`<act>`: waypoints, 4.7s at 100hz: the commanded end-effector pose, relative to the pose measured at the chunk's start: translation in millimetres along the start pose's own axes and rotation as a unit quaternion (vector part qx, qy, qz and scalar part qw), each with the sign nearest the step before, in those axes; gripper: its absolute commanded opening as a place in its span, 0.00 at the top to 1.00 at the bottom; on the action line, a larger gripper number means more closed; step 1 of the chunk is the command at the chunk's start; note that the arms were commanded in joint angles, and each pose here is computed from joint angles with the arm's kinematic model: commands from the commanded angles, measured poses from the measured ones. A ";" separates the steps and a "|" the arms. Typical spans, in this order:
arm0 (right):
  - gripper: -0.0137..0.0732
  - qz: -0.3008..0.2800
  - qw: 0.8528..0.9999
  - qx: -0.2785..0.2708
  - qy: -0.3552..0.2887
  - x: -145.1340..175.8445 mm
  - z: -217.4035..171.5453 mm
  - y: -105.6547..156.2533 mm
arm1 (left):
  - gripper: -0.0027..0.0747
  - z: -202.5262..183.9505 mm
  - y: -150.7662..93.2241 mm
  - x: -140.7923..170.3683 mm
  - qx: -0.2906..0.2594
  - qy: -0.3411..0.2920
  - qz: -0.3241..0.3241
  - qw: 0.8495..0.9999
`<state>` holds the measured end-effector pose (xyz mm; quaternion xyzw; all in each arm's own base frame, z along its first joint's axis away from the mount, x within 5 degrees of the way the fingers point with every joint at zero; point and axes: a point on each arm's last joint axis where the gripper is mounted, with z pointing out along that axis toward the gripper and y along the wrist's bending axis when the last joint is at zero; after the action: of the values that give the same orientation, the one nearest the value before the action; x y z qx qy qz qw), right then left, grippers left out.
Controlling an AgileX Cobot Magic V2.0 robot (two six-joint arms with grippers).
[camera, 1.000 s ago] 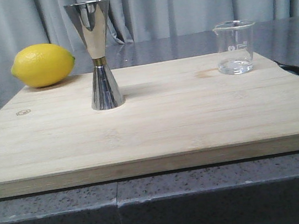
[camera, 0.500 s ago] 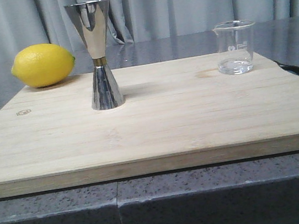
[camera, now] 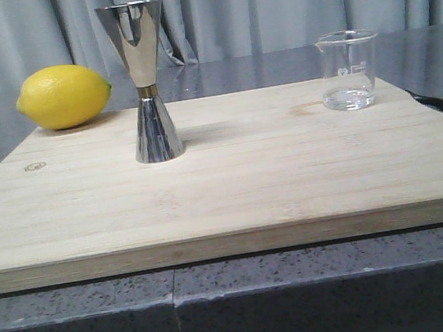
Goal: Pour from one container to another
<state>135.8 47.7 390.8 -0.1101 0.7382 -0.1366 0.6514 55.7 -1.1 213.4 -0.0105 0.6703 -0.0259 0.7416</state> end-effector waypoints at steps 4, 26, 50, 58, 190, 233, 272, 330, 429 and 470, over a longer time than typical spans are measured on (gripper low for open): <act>0.93 -0.001 0.999 0.009 -0.038 -13.9 -3.6 -7.5 | 0.99 -2.4 -0.5 -6.0 0.005 -0.043 -0.009 0.999; 0.93 -0.001 0.999 0.009 -0.038 -13.9 -3.6 -7.5 | 0.99 -2.4 -0.5 -6.0 0.005 -0.043 -0.009 0.999; 0.93 -0.001 0.999 0.009 -0.038 -13.9 -3.6 -7.5 | 0.99 -2.4 -0.5 -6.0 0.005 -0.043 -0.009 0.999; 0.93 -0.001 0.999 0.009 -0.038 -13.9 -3.6 -7.5 | 0.99 -2.4 -0.5 -6.0 0.005 -0.043 -0.009 0.999; 0.93 0.074 0.995 -0.038 -0.055 49.6 13.4 -17.4 | 0.99 -2.4 -0.5 -6.0 0.005 -0.043 -0.009 0.999; 0.93 0.066 0.990 -0.094 -0.076 48.3 11.2 -8.2 | 0.99 -2.4 -0.5 -6.0 0.005 -0.043 -0.009 0.999; 0.93 0.107 0.986 -0.034 -0.125 116.7 -32.2 -4.0 | 0.99 -2.4 -0.5 -6.0 0.005 -0.043 -0.009 0.999; 0.93 0.174 0.973 -0.040 -0.148 194.9 -57.3 20.9 | 0.99 -2.4 -0.5 -6.0 0.005 -0.043 -0.009 0.999; 0.93 0.171 0.976 -0.041 -0.131 197.8 -56.5 21.7 | 0.99 -2.4 -0.5 -6.0 0.005 -0.043 -0.009 0.999; 0.93 0.171 0.976 -0.041 -0.131 197.8 -56.5 21.7 | 0.99 -2.4 -0.5 -6.0 0.005 -0.043 -0.009 0.999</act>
<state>56.2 3.8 206.5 -0.0214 0.6850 0.0272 0.7277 55.8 -1.1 212.3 -0.0109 0.6748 -0.0266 0.7375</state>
